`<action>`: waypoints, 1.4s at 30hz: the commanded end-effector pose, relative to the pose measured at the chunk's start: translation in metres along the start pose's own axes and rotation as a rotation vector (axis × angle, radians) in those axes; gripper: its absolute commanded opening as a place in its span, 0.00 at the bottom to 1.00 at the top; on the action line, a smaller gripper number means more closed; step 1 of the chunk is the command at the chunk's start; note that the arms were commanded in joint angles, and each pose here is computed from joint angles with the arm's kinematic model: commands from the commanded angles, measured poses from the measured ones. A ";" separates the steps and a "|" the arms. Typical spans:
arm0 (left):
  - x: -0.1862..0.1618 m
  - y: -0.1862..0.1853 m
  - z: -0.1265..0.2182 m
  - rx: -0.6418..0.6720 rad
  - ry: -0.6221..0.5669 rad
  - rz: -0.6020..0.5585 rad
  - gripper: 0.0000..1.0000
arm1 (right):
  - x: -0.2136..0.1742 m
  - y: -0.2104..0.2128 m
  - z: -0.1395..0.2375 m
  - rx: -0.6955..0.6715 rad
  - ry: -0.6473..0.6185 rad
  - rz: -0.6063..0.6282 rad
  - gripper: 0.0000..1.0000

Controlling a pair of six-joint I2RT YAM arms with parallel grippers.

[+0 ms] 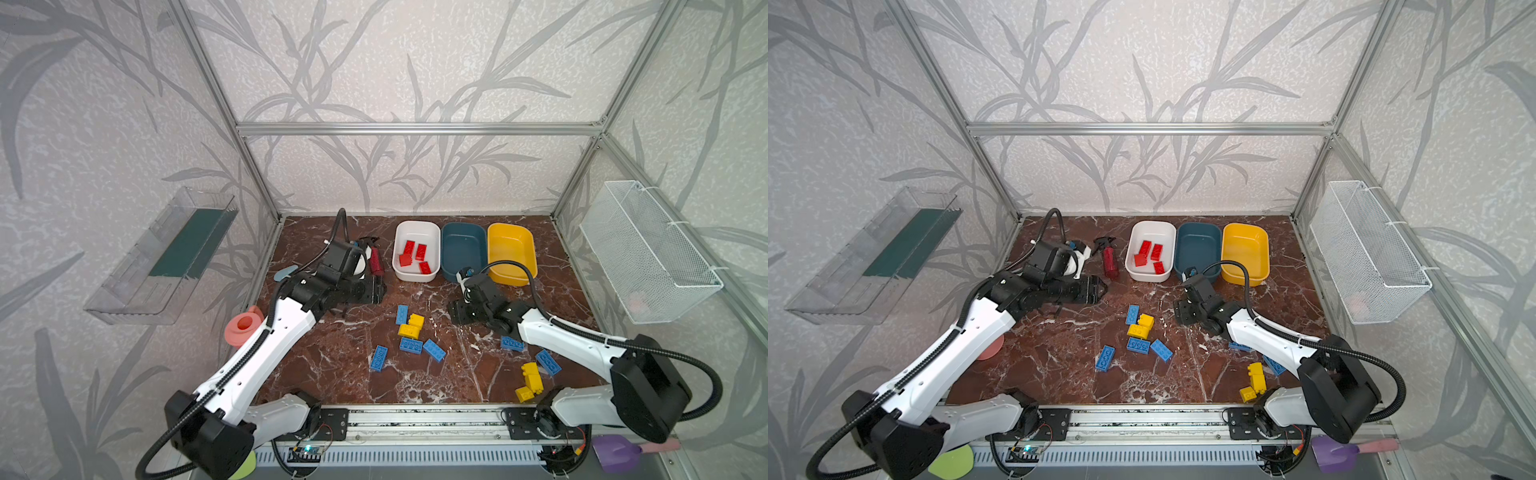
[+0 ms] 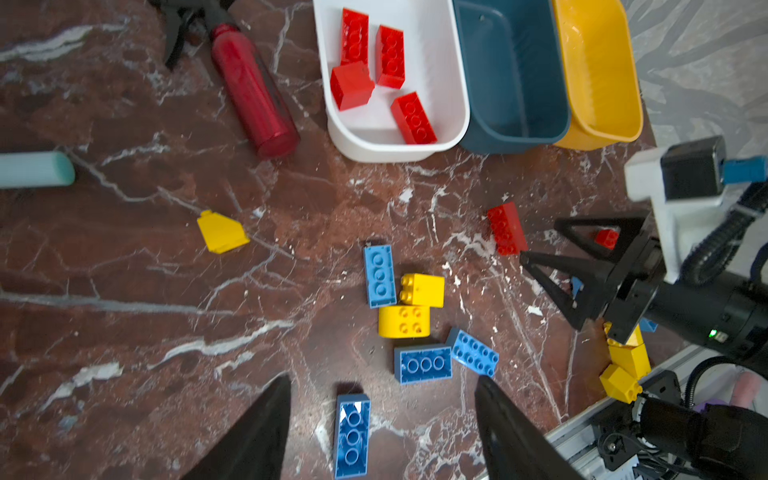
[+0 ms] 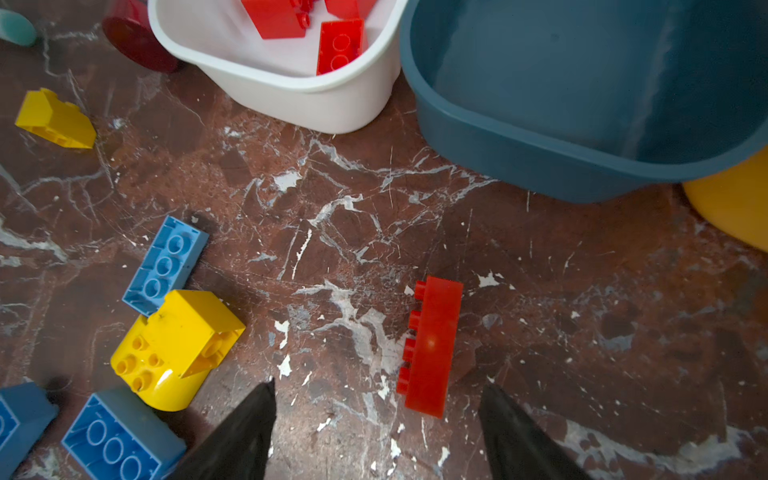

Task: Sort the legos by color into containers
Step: 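Withdraw left gripper while right gripper grasps red 2x4 brick near blue bricks, then lift red brick into white bin with right gripper and open it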

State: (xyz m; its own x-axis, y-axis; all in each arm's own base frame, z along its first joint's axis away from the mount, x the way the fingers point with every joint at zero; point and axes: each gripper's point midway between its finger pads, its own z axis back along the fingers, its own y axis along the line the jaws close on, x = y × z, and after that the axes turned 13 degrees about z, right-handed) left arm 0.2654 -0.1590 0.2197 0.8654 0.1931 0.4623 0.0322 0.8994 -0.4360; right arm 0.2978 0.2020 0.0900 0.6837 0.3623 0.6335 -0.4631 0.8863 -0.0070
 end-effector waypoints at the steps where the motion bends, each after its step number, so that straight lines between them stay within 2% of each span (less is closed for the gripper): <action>1: -0.012 0.021 0.003 0.057 -0.032 0.008 0.72 | -0.003 0.003 -0.005 0.000 0.049 0.037 0.82; 3: -0.014 0.030 0.004 0.079 -0.067 0.012 0.74 | -0.005 0.003 -0.011 -0.006 0.069 0.036 0.82; 6: -0.016 0.042 0.005 0.104 -0.120 0.020 0.88 | -0.009 0.001 -0.020 -0.019 0.099 0.037 0.83; 11: -0.019 0.049 0.006 0.107 -0.154 0.028 0.90 | -0.017 -0.001 -0.033 -0.044 0.154 0.032 0.82; 15: -0.023 0.051 0.008 0.102 -0.161 0.022 0.90 | -0.024 -0.001 -0.042 -0.055 0.204 0.018 0.77; 21: -0.032 0.045 0.006 0.060 -0.115 0.002 0.90 | -0.034 -0.001 -0.053 -0.061 0.260 0.015 0.61; 25: -0.041 0.047 0.002 0.060 -0.081 0.029 0.89 | -0.034 -0.003 -0.054 -0.075 0.284 0.016 0.52; 30: -0.045 0.043 0.002 0.045 -0.086 0.014 0.88 | -0.046 -0.005 -0.060 -0.094 0.343 0.020 0.38; 35: -0.041 0.044 0.005 0.059 -0.115 0.004 0.88 | -0.046 -0.005 -0.059 -0.093 0.339 0.017 0.17; 42: -0.035 0.045 0.012 0.061 -0.158 0.007 0.88 | -0.028 -0.001 -0.043 -0.079 0.280 0.029 0.12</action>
State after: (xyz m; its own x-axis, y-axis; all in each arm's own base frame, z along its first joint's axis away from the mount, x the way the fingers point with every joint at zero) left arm 0.2287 -0.1244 0.1878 0.7984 0.2388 0.5527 0.0001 0.9179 -0.3968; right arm 0.3055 0.2023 0.0190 0.8189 0.4371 0.3719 -0.4397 0.8943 -0.0829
